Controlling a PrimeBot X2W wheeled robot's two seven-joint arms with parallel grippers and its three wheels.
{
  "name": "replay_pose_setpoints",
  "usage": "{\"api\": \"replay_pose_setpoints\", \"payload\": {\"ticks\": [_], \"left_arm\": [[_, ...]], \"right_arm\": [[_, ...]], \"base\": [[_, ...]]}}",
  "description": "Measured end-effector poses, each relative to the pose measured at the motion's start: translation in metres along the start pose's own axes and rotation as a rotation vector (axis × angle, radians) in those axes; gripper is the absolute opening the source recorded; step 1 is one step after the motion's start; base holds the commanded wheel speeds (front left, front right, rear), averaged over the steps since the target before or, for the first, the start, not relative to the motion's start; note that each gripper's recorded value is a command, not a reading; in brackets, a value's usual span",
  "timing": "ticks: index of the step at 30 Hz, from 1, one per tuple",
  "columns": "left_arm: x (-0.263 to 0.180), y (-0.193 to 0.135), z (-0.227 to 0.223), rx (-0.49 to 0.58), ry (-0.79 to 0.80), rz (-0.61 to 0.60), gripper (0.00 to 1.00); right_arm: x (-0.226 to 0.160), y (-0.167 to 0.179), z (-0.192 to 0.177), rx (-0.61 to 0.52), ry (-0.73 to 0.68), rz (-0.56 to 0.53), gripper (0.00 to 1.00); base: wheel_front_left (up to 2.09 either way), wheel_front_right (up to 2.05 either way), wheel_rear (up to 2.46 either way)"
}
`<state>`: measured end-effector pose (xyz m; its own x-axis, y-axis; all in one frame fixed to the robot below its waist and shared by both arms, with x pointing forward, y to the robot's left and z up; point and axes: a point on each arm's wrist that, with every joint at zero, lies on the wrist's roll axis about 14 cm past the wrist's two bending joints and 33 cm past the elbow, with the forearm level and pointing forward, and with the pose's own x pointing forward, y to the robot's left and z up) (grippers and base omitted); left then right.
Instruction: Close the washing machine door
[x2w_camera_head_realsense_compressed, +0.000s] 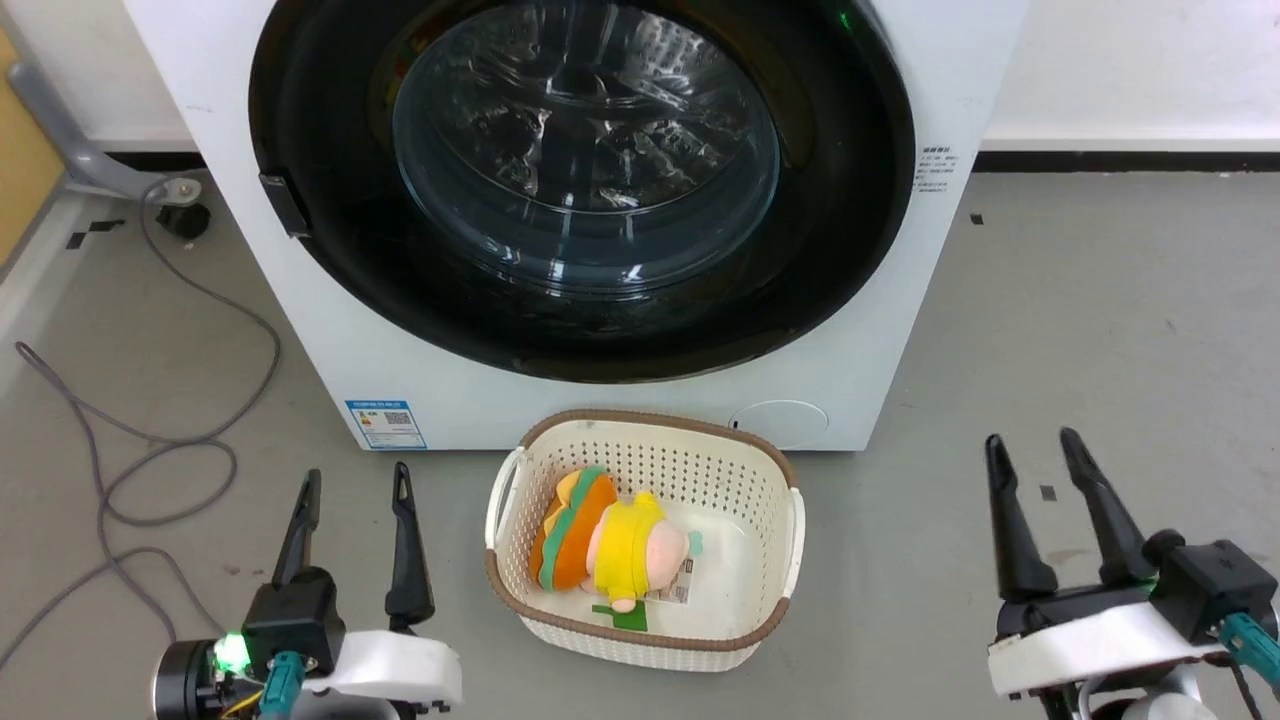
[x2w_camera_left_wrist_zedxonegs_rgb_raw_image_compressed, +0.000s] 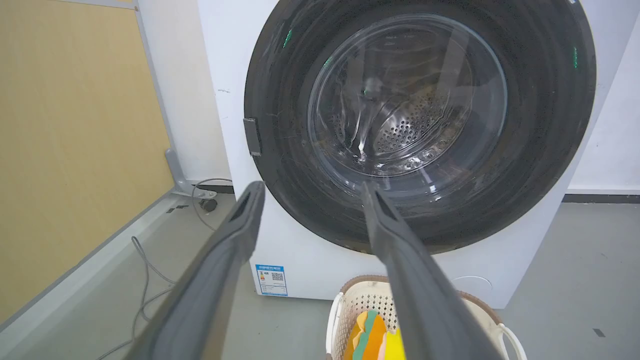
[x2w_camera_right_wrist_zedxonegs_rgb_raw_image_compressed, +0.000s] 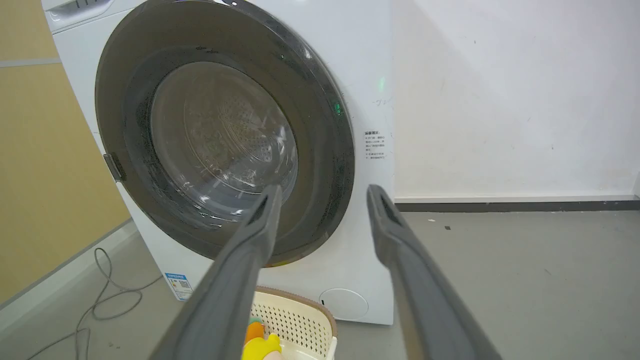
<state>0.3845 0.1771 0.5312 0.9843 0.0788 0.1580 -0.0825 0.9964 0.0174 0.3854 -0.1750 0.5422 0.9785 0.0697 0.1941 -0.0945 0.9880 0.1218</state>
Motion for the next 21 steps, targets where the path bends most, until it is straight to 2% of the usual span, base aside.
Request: {"api": "replay_pose_setpoints", "payload": {"ticks": [6,7,21], "left_arm": [[-0.0050,-0.0005,-0.0011,-0.008,0.007,-0.008,1.00],[-0.0056,-0.0003,-0.0016,-0.015,0.010,-0.008,0.00],[-0.0060,-0.0001,-0.0023,-0.015,0.023,-0.009,0.00]], "right_arm": [[-0.0032,0.0020,0.0019,0.015,-0.005,0.003,1.00],[-0.0038,0.0025,0.0018,0.015,-0.004,0.004,0.00],[-0.0036,0.0038,0.0011,0.011,0.009,0.008,0.00]], "base": [[0.00,0.00,0.00],[0.00,0.00,0.00],[0.00,0.00,0.00]]}}
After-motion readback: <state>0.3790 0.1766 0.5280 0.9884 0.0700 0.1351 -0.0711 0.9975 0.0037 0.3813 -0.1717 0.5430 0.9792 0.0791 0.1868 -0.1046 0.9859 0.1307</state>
